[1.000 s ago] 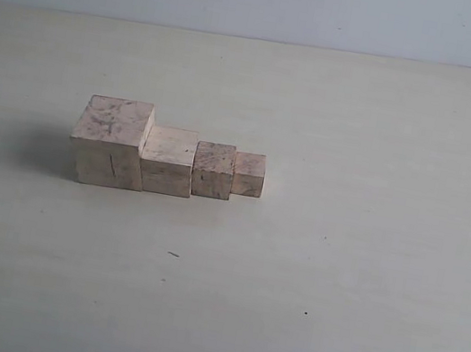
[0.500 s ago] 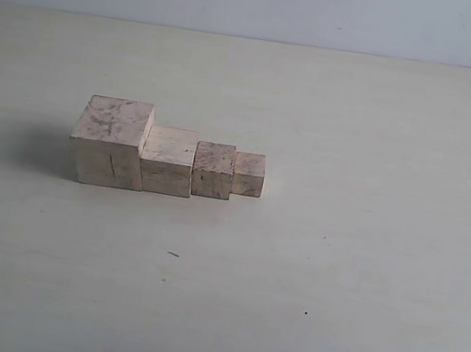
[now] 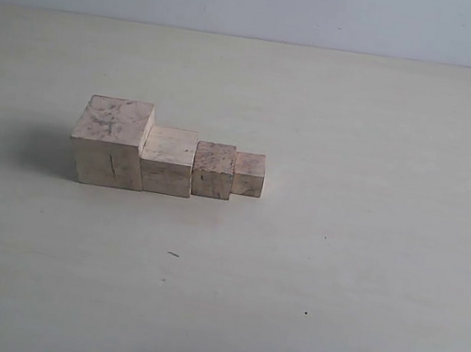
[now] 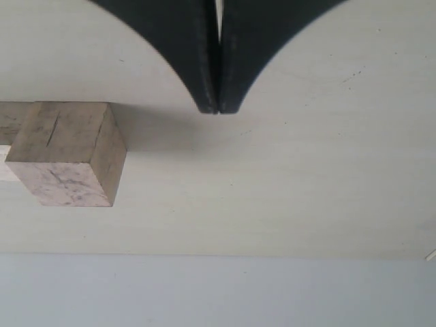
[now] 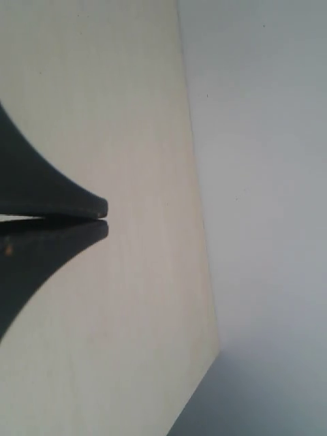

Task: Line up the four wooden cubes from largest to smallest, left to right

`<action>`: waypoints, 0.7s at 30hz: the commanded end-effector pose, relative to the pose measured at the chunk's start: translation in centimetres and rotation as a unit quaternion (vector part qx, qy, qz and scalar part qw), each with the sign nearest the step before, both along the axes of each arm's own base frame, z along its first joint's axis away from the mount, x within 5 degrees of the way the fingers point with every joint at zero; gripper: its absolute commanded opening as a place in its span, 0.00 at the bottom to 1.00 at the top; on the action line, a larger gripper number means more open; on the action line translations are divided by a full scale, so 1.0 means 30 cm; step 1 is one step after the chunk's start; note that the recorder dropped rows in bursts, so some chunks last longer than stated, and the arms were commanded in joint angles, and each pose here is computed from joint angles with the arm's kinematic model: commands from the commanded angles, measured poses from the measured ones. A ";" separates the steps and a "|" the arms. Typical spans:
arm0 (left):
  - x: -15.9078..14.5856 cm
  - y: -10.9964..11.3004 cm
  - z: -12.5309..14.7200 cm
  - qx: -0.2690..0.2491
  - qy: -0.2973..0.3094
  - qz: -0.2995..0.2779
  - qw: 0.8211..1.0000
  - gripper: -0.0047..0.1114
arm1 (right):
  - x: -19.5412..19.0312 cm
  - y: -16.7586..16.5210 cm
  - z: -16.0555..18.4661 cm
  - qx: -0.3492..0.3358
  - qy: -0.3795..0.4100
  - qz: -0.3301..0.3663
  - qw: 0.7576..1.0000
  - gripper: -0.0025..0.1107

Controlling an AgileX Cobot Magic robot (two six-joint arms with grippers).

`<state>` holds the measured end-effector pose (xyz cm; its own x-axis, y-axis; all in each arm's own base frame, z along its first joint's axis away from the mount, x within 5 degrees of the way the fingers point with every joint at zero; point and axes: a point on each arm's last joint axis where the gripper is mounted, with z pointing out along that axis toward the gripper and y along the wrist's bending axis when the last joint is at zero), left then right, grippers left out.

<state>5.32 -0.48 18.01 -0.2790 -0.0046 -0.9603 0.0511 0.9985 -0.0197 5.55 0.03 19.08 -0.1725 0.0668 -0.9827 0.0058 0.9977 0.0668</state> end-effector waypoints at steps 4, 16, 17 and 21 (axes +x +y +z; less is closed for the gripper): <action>0.000 0.000 0.004 0.000 -0.008 -0.002 1.000 0.04 | -0.004 0.000 -0.019 -0.022 0.025 0.005 0.999 0.02; 0.000 0.000 0.004 0.000 -0.008 -0.002 1.000 0.04 | -0.006 -0.001 -0.027 -0.029 0.038 0.006 0.999 0.02; 0.000 0.000 0.004 0.000 -0.008 -0.002 1.000 0.04 | -0.006 -0.001 -0.027 -0.029 0.038 0.006 0.999 0.02; 0.000 0.000 0.004 0.000 -0.008 -0.002 1.000 0.04 | -0.006 -0.001 -0.027 -0.029 0.038 0.006 0.999 0.02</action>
<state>5.32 -0.48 18.01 -0.2790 -0.0046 -0.9603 0.0511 0.9985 -0.0197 5.39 0.02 18.35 -0.2532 0.0181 -0.9672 -0.0013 0.9998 0.0191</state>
